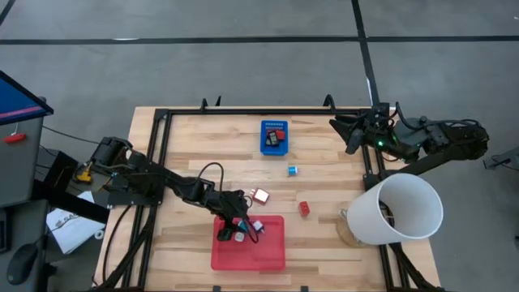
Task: Pick & Place Office items
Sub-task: Put the blue charger adapter into the red bin
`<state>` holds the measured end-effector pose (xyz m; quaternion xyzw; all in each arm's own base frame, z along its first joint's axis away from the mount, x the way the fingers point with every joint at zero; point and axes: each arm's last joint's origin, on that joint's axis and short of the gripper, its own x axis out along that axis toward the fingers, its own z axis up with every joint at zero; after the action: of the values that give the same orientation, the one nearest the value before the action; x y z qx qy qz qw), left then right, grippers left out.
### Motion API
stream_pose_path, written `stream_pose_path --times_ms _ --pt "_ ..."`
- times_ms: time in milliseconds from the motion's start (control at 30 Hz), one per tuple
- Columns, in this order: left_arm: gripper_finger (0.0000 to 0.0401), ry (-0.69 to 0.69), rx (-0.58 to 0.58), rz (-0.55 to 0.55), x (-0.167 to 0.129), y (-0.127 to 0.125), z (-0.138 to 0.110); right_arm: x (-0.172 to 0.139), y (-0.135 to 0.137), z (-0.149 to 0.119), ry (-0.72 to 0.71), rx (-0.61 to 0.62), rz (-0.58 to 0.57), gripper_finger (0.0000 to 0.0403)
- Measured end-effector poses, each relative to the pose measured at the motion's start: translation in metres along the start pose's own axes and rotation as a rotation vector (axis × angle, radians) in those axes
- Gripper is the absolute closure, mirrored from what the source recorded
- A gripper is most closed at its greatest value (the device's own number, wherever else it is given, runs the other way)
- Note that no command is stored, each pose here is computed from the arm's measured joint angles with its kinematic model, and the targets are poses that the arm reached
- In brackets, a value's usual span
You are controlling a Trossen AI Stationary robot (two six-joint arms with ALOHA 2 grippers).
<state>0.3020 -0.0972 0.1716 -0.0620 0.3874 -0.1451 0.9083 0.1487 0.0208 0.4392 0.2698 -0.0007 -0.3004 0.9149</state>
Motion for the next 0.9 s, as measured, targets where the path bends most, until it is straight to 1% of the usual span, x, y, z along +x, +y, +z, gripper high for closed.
stream_pose_path --times_ms 100,233,300,400,467,533,633,733,833,900 --pt "0.0199 -0.009 0.007 0.001 -0.003 0.0 0.001 0.0 0.0 0.0 0.0 -0.006 0.0 0.0223" --pt "0.0224 -0.07 0.02 0.065 -0.019 0.001 0.01 0.001 -0.002 -0.004 0.026 -0.036 -0.018 0.0223" --pt "0.0235 -0.086 0.014 0.121 -0.03 0.004 0.013 0.002 -0.005 -0.007 0.063 -0.041 -0.034 0.0223" --pt "0.0245 -0.043 0.001 0.238 -0.051 0.009 0.01 0.008 -0.008 -0.011 0.114 -0.03 -0.055 0.0223" --pt "0.0249 0.002 -0.009 0.321 -0.068 0.012 0.006 0.013 -0.008 -0.014 0.158 -0.026 -0.051 0.0223" --pt "0.0249 0.017 -0.03 0.397 -0.086 0.015 0.003 0.019 -0.007 -0.016 0.185 -0.03 -0.051 0.0223" --pt "0.0246 -0.041 -0.054 0.457 -0.113 0.019 0.005 0.034 -0.008 -0.022 0.276 -0.072 -0.037 0.0223" --pt "0.0242 -0.138 -0.094 0.495 -0.136 0.023 0.01 0.055 -0.014 -0.026 0.379 -0.141 -0.024 0.0223" --pt "0.0238 -0.218 -0.138 0.523 -0.155 0.026 0.012 0.079 -0.027 -0.035 0.494 -0.233 -0.008 0.0223" --pt "0.0235 -0.251 -0.148 0.537 -0.165 0.026 0.012 0.097 -0.043 -0.043 0.582 -0.266 0.006 0.0223"
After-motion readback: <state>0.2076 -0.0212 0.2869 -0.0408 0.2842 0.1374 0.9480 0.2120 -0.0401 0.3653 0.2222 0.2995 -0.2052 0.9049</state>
